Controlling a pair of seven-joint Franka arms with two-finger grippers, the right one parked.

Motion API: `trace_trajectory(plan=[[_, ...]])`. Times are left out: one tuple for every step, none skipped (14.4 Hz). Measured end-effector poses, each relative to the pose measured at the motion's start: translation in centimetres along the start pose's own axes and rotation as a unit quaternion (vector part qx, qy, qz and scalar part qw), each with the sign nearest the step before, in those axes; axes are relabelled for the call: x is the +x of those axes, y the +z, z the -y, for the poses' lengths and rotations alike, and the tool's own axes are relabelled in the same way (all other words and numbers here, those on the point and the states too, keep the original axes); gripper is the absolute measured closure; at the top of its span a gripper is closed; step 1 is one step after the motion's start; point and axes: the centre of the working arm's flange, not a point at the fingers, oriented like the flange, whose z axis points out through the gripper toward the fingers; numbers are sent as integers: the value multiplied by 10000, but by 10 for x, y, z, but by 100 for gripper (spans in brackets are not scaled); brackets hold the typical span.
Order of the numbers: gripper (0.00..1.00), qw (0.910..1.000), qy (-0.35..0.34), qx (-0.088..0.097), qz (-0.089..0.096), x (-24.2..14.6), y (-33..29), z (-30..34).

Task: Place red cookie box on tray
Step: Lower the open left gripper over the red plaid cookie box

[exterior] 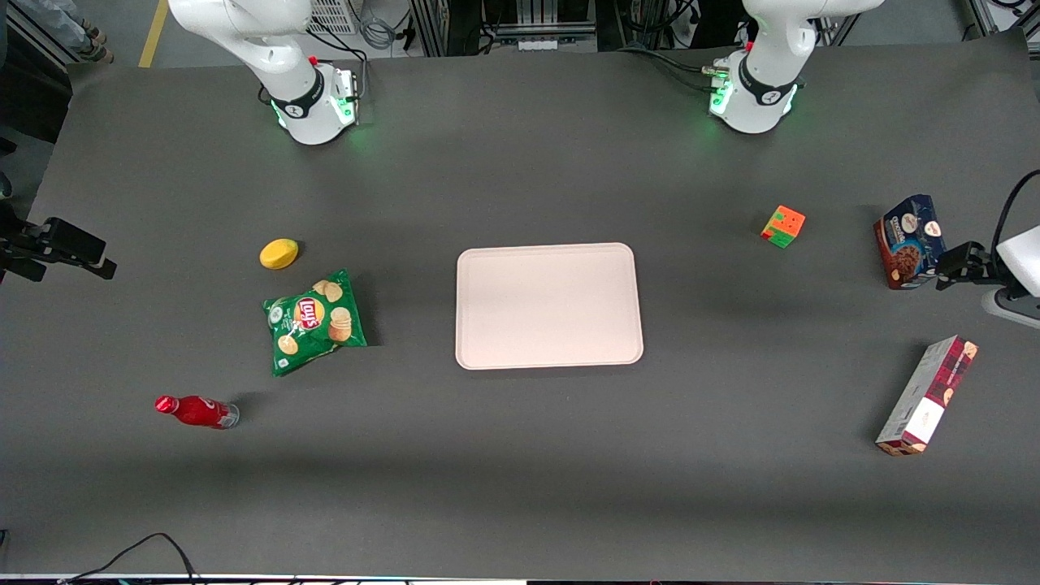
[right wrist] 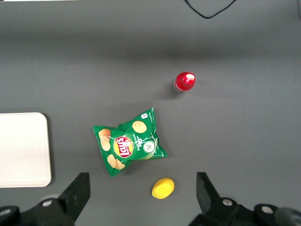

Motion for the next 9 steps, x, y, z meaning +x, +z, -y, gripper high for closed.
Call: trace_trajectory(plan=[[0, 9999, 163, 32, -22, -2, 9, 11], [0, 9996, 261, 44, -49, -3, 19, 22], [0, 9994, 332, 49, -61, -3, 31, 31], [0, 9992, 389, 58, -69, -1, 42, 37], [0, 9989, 450, 73, -84, 2, 53, 42], [0, 9985, 531, 98, -107, 5, 65, 46], [0, 9979, 615, 126, -130, 9, 76, 50], [0, 9973, 696, 131, -169, 12, 89, 54], [0, 9964, 809, 109, -209, 14, 102, 59]])
